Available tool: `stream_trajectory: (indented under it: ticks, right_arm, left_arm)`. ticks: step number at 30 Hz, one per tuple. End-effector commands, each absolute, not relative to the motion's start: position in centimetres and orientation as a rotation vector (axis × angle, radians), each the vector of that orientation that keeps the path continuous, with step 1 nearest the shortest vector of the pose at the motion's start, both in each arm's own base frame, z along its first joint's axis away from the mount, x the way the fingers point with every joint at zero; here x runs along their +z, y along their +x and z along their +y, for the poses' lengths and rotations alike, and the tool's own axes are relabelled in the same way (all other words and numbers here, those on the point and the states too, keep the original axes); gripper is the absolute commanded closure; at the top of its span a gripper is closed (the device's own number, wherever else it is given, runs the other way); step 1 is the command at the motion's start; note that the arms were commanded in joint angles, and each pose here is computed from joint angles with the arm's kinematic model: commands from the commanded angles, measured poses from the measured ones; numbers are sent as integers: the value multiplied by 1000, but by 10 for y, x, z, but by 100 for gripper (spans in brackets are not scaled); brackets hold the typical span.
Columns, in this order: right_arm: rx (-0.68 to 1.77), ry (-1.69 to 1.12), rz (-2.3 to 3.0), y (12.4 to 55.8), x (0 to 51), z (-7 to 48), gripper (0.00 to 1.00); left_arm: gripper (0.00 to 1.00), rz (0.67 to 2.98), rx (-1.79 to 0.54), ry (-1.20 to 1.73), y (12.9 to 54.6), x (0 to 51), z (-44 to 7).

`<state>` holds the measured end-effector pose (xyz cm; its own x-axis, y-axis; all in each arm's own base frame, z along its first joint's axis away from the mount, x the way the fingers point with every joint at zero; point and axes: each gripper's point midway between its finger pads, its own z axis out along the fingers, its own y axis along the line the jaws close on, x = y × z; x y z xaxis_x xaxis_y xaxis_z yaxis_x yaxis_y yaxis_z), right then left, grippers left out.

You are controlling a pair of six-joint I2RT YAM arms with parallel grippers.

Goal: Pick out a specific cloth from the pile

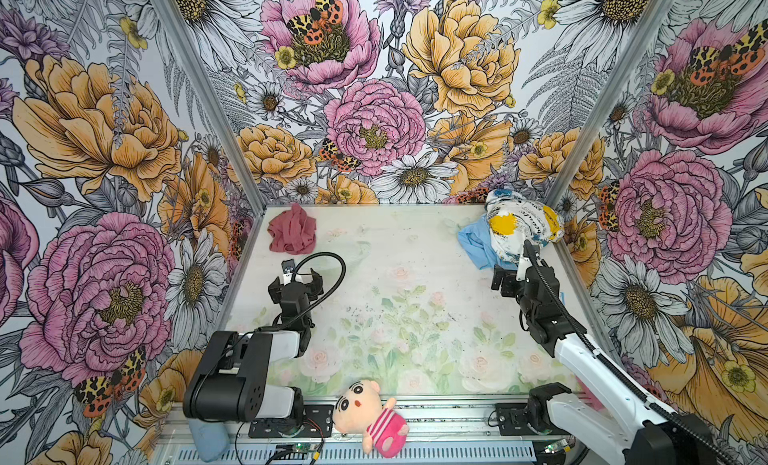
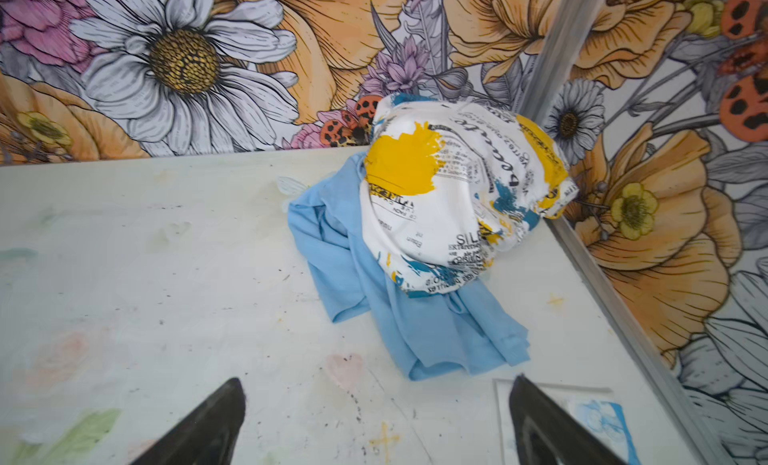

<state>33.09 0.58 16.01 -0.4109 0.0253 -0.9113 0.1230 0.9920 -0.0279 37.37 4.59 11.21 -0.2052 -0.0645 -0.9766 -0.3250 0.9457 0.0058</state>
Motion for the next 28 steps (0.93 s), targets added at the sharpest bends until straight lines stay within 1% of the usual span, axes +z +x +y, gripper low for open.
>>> stream_trajectory:
  ticks: [1, 3, 7, 11, 15, 19, 22, 24, 28]
  right_arm:
    - [-176, 142, 1863, 337, 168, -16, 1]
    - [-151, 140, 1837, 339, 160, -19, 1]
    - [-100, 134, 1801, 346, 143, -23, 0]
    - [-19, 75, 1742, 359, 148, -11, 0]
    - [-27, -8, 1759, 380, 144, -5, 1]
    - [7, -76, 1766, 394, 118, 5, 0]
    - [27, -64, 1817, 402, 115, 2, 1]
    - [33, -47, 1843, 402, 112, -2, 1]
    - [-6, -16, 1811, 397, 115, -6, 1]
  left_arm:
    - [1, 1657, 157, -273, 378, 138, 42]
    - [1, 1643, 180, -286, 378, 139, 43]
    - [1, 1636, 193, -226, 379, 139, 30]
    - [1, 1661, 229, -204, 385, 137, 25]
    - [1, 1663, 232, -208, 388, 137, 25]
    - [1, 1676, 234, -211, 390, 135, 27]
    - [1, 1693, 217, -205, 393, 134, 27]
    - [1, 1712, 192, -205, 396, 132, 28]
    - [1, 1699, 222, -251, 394, 134, 36]
